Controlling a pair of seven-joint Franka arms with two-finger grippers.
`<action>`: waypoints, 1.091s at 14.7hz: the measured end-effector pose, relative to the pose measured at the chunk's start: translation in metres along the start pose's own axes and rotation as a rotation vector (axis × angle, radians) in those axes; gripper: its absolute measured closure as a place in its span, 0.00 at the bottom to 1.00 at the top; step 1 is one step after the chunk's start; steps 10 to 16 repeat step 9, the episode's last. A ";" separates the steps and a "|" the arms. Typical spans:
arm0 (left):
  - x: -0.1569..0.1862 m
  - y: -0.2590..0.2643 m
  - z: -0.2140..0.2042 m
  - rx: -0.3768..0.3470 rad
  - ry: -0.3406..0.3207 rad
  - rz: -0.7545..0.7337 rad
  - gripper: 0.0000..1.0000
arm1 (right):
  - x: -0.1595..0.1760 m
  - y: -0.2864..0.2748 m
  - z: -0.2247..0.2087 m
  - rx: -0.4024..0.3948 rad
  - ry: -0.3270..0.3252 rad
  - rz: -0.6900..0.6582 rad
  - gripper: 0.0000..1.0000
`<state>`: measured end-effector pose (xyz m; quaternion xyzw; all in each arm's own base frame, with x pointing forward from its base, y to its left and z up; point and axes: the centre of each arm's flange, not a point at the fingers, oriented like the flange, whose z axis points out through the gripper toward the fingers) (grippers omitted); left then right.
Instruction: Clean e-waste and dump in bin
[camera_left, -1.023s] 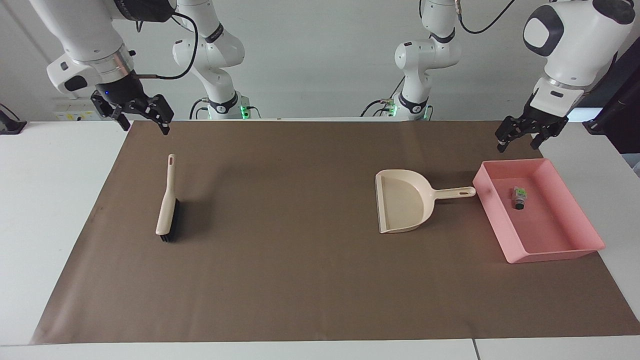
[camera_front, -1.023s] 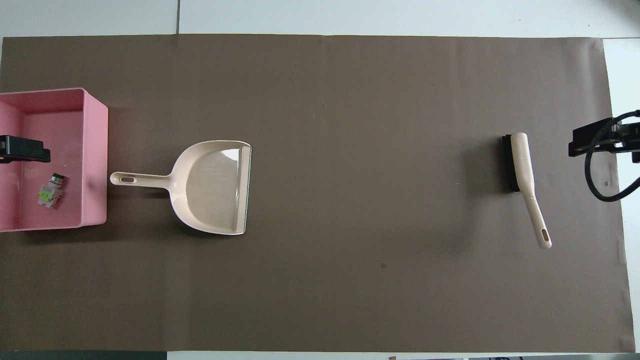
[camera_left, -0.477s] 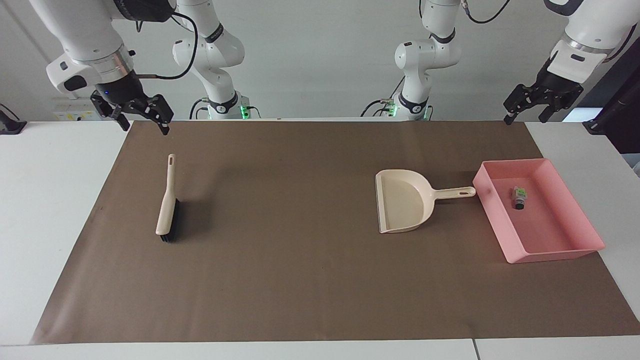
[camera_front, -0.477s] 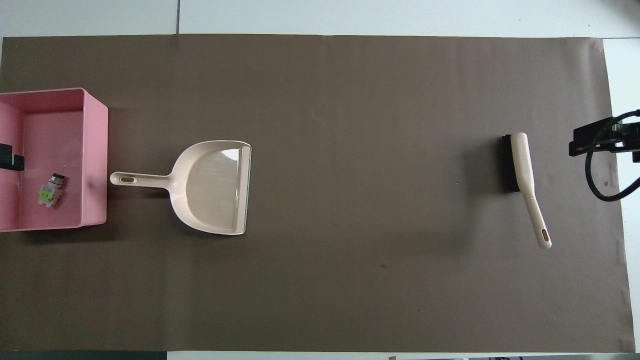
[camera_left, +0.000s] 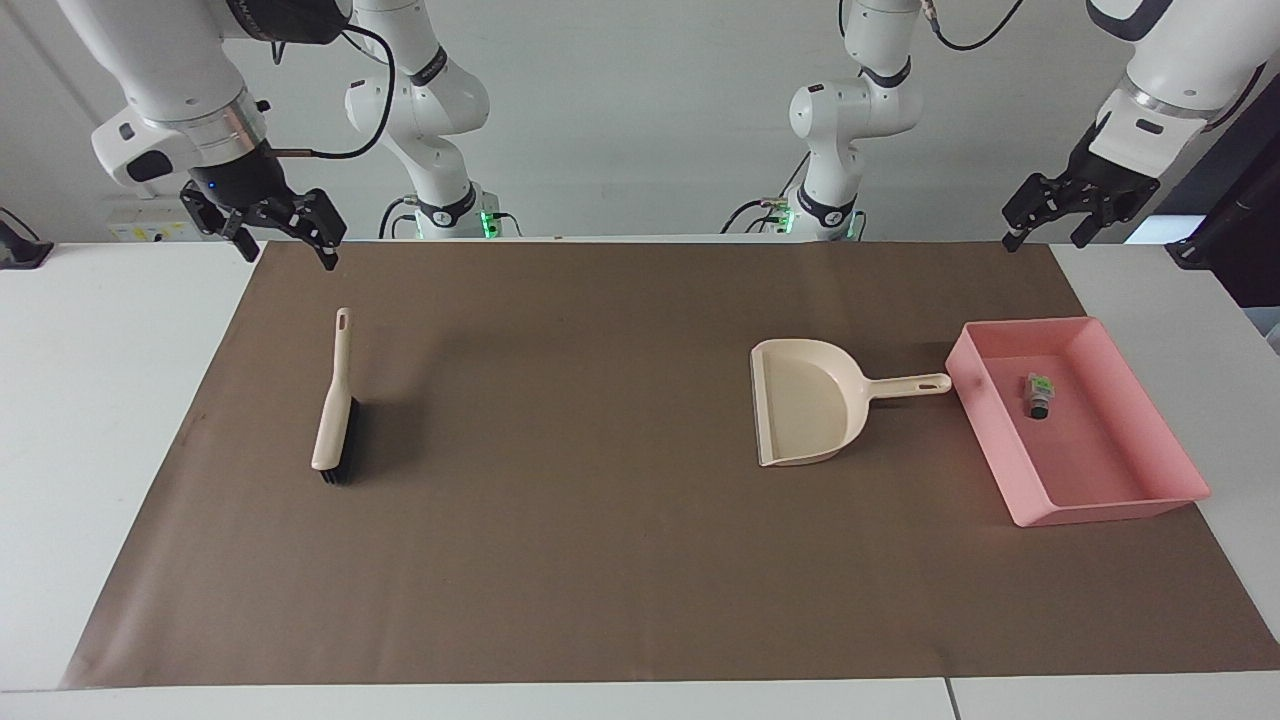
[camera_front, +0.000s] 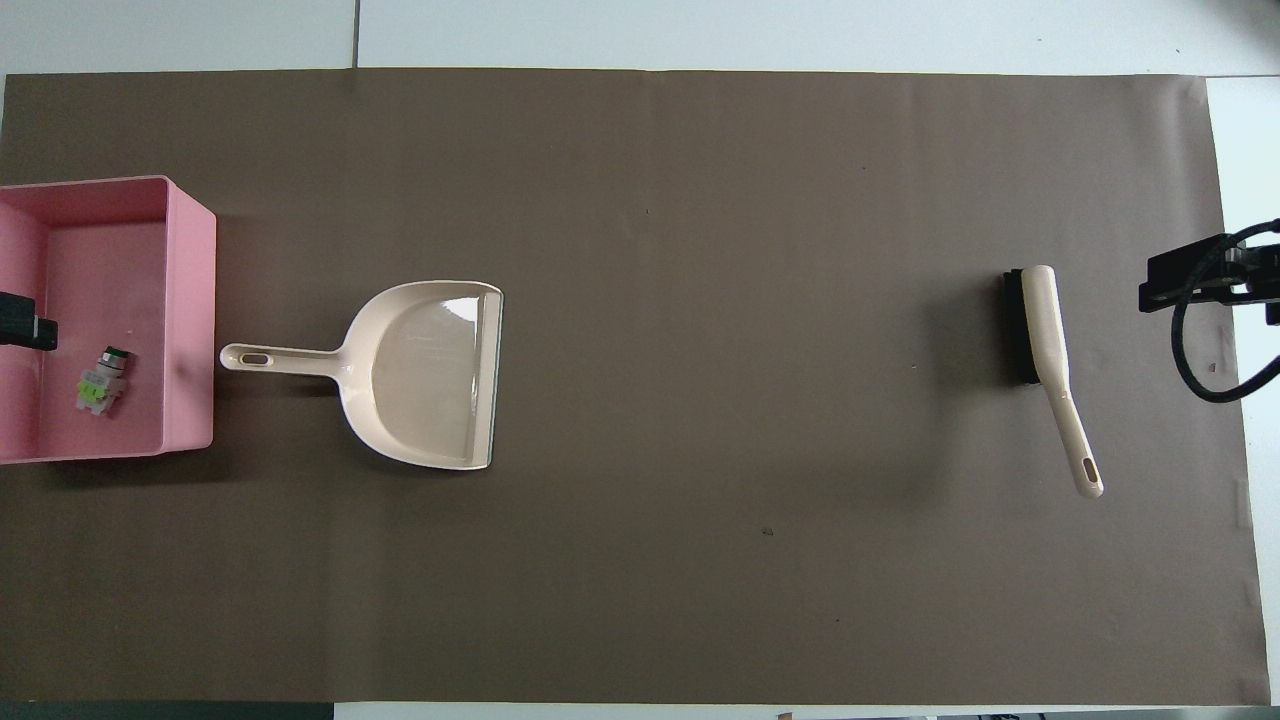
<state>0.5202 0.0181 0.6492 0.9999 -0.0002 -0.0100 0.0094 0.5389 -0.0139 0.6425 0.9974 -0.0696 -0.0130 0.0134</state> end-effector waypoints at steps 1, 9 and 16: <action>0.000 0.000 0.000 0.000 0.000 0.000 0.01 | 0.000 0.000 0.000 0.000 0.000 0.000 0.00; 0.000 0.001 0.000 0.000 0.000 0.002 0.01 | -0.001 0.001 -0.001 0.001 0.002 0.002 0.00; 0.000 0.001 0.000 0.000 0.000 0.002 0.01 | -0.001 0.001 -0.001 0.001 0.002 0.002 0.00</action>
